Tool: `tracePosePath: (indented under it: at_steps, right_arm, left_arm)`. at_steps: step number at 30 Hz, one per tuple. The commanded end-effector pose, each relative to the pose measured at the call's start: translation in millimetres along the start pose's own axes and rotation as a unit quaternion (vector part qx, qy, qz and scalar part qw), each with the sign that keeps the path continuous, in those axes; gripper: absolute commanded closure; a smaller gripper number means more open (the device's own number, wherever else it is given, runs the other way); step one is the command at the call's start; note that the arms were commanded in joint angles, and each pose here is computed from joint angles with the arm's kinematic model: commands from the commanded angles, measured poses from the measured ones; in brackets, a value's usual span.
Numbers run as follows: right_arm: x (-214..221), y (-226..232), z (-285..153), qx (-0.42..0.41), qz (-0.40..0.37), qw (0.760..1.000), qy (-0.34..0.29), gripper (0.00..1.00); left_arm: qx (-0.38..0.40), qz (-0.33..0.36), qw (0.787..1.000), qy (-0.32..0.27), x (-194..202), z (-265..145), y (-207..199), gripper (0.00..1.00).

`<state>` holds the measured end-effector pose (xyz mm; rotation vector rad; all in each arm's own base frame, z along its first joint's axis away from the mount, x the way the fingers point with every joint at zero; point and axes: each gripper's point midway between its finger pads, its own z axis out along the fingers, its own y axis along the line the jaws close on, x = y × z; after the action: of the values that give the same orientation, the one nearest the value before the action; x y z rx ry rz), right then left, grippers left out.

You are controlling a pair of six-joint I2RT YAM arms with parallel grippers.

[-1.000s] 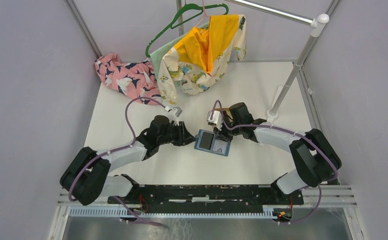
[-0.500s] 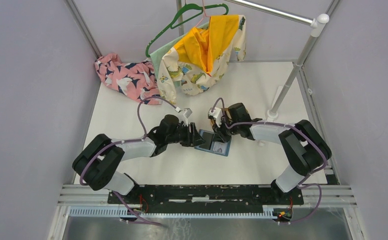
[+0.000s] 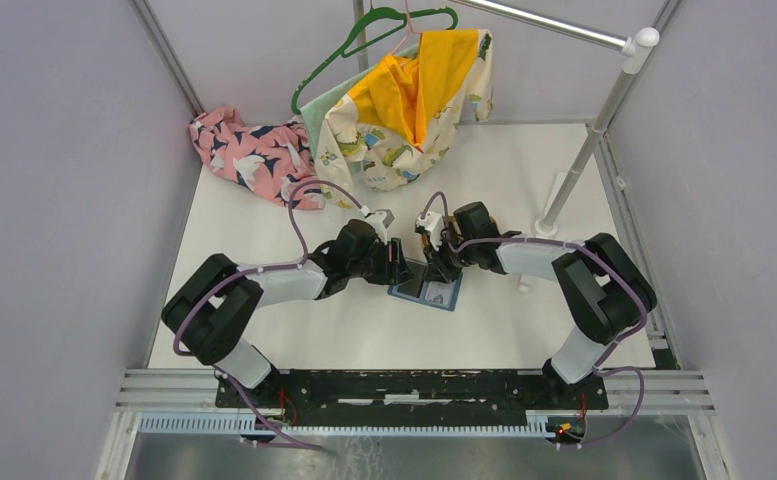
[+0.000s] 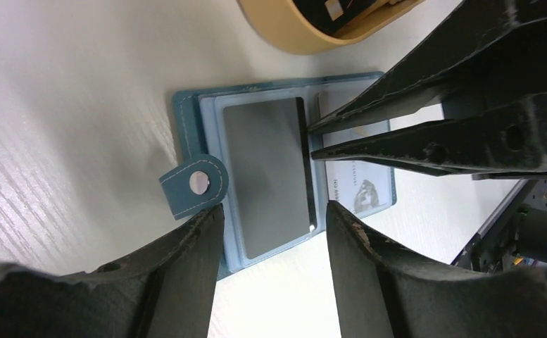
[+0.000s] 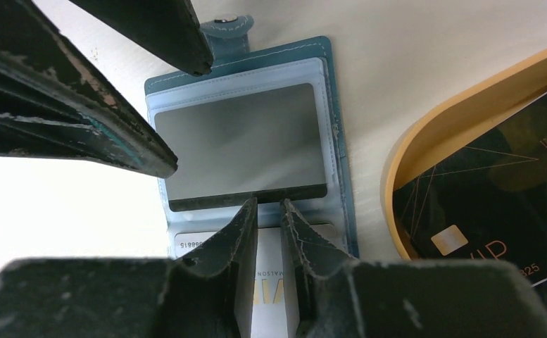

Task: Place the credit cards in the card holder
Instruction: Insert the credit card into the card holder.

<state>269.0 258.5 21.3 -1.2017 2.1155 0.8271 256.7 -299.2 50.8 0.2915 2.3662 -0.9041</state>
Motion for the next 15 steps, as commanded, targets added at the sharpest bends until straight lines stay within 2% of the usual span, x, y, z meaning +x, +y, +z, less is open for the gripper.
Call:
tracePosePath:
  at_steps: [1,15]
  right_arm:
    - [-2.3,-5.7,0.0,-0.001,-0.001,1.000,0.005,0.77]
    - [0.8,-7.6,-0.6,-0.003,0.002,1.000,0.010,0.77]
  left_arm:
    - [0.005,0.024,1.000,-0.008,-9.7,3.8,-3.9,0.38]
    - [0.023,0.017,1.000,-0.003,-8.0,4.2,-10.0,0.45]
